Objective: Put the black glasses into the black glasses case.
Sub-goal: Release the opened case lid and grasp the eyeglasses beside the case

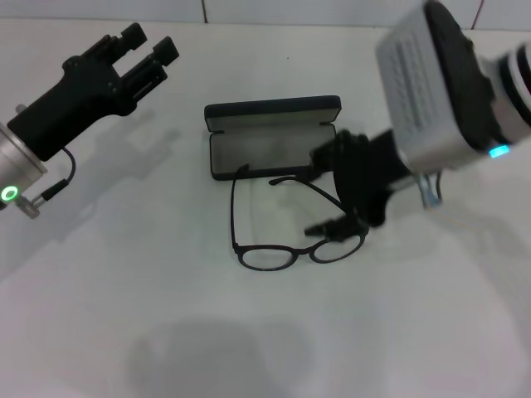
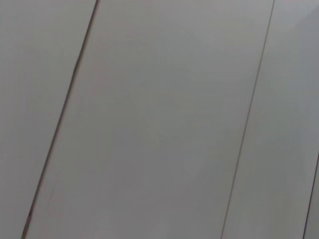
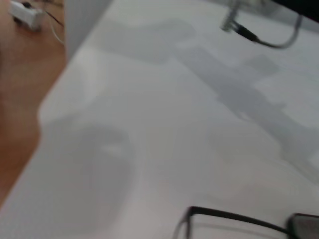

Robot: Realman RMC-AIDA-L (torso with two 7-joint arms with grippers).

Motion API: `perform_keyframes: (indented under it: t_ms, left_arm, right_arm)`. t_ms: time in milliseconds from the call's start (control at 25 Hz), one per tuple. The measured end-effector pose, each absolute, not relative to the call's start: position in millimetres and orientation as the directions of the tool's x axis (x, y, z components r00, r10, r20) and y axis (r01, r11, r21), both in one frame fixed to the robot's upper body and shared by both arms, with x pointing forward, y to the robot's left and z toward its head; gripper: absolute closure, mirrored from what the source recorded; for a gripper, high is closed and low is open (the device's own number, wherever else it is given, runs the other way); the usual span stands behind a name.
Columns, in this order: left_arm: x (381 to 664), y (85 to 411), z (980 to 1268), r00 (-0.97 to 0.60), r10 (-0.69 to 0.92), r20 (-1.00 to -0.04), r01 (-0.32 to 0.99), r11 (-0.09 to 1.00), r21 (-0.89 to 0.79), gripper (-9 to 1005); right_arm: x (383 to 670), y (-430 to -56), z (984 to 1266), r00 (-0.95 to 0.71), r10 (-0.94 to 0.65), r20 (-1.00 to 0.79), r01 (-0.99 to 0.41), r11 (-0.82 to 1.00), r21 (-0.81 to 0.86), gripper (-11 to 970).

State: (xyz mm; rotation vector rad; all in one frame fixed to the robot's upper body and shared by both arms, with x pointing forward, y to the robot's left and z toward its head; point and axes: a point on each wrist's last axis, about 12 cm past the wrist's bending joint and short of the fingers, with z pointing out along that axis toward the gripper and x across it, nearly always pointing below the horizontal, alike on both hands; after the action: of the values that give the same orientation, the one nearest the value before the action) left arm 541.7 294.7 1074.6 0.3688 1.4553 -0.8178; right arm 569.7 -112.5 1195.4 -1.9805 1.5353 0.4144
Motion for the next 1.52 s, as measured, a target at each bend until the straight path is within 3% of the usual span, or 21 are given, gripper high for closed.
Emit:
perform_keyframes:
  t_ms: [320, 720, 1520]
  left_arm:
    - [543.3, 301.0, 1072.1, -0.127, -0.238, -0.963, 0.666, 0.699, -0.260, 358]
    - [548.5, 299.7, 1072.4, -0.130, -0.214, -0.968, 0.662, 0.708, -0.246, 357]
    - [567.8, 292.5, 1082.2, -0.116, -0.184, -0.976, 0.669, 0.712, -0.214, 358]
  right_arm:
    - [582.0, -80.8, 1215.3, 0.201, -0.836, -0.511, -0.978, -0.143, -0.150, 269]
    - [595.7, -60.4, 1214.9, 0.164, -0.877, -0.451, -0.986, -0.134, -0.098, 271]
    - [575.7, -44.1, 1202.8, 0.262, -0.902, -0.343, -0.964, -0.257, -0.063, 279]
